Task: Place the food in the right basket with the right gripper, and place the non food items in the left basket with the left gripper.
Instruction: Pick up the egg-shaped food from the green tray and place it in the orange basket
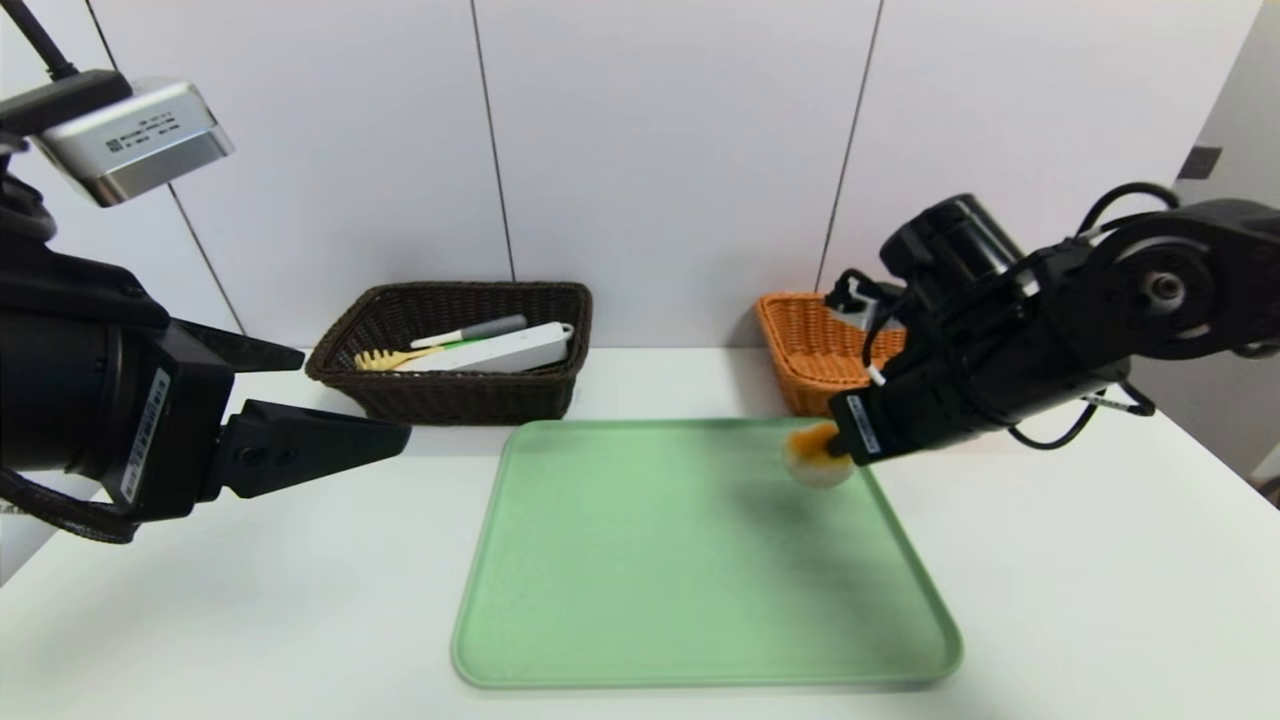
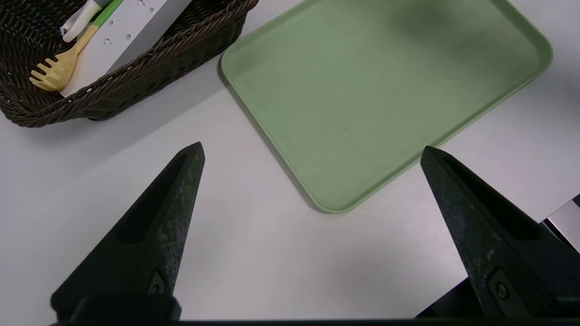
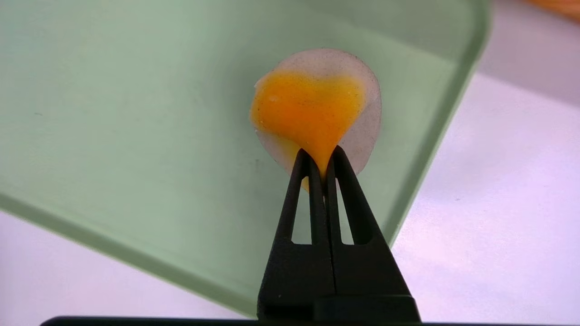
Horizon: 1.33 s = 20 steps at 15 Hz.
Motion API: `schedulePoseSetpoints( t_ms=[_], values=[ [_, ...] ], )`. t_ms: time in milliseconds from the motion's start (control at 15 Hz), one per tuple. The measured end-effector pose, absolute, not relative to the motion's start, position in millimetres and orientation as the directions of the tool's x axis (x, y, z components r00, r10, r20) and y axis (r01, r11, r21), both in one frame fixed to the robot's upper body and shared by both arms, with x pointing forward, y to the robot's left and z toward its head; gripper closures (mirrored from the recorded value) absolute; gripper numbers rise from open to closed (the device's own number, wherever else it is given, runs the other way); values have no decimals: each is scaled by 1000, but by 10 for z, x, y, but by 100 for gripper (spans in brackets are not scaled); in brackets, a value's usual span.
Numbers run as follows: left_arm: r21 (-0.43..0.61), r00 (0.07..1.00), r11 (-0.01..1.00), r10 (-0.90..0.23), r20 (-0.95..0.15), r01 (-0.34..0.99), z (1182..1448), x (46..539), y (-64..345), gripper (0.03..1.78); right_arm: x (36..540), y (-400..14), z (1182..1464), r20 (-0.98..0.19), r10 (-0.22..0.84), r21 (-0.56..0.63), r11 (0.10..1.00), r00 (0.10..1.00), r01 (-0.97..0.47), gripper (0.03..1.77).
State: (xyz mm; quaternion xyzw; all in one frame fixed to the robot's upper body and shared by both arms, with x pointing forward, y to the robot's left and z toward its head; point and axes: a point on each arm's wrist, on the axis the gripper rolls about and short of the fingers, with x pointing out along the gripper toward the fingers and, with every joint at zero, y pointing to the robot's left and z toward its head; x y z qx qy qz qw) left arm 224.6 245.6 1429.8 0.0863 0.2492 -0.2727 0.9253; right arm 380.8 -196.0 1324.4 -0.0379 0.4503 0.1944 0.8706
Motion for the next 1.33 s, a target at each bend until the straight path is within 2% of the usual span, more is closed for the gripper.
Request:
schedulePoseSetpoints(
  t_ms=[333,600,867,1333],
  values=[
    [24,726,835,-463,-509,549,14295,2240,2457,12,3533,-2133,13927,-632,360,112,918,686,-379,175],
    [26,728,837,-461,-507,547,14299,2243,2460,12,3584,-2290,14126,-569,309,92,945,762,-314,175],
    [25,729,839,-457,-510,543,14295,2256,2456,12,3972,-2443,14065,-575,233,87,970,784,-225,175],
    [23,729,840,-457,-510,542,14295,2259,2454,12,4776,-2704,13555,-659,99,57,995,746,-82,175]
  ],
)
